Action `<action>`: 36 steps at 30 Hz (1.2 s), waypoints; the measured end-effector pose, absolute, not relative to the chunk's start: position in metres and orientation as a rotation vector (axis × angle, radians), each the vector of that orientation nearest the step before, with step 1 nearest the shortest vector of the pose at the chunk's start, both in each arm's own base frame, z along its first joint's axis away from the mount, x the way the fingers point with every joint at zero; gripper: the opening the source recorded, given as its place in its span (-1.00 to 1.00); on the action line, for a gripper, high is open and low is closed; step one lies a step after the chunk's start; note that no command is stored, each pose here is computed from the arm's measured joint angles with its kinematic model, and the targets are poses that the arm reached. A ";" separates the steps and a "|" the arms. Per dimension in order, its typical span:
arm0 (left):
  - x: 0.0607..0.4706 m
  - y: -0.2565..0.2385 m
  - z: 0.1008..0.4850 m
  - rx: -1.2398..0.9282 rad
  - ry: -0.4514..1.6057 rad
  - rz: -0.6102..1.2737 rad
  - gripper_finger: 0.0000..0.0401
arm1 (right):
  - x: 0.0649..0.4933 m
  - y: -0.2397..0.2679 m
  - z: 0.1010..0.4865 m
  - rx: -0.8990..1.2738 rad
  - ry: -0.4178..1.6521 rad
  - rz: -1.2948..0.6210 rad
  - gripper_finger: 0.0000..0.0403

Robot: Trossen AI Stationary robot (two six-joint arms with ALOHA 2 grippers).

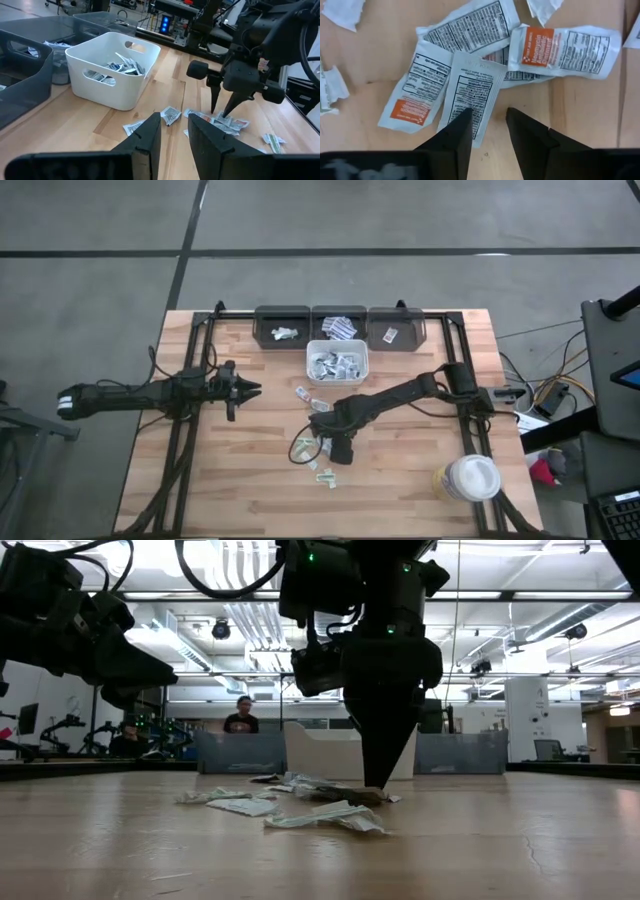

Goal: Pick & Place First Aid Supplies
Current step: Put the orange ointment pack into the right black bin

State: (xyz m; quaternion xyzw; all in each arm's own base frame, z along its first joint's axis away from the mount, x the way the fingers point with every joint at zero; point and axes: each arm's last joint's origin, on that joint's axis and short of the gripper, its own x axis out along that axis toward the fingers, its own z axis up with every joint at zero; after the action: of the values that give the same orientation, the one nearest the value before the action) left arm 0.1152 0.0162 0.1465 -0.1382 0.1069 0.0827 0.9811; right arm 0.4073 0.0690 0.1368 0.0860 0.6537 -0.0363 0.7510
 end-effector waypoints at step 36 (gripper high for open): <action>0.115 0.016 0.146 -0.277 0.216 0.168 -0.53 | 0.389 0.065 0.143 0.135 1.574 -0.103 -0.96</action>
State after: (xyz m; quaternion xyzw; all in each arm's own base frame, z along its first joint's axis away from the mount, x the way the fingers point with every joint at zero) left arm 0.1151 0.0163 0.1465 -0.1377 0.1072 0.0834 0.9811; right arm 0.3893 0.0645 0.1427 0.0609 0.7075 -0.0464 0.7026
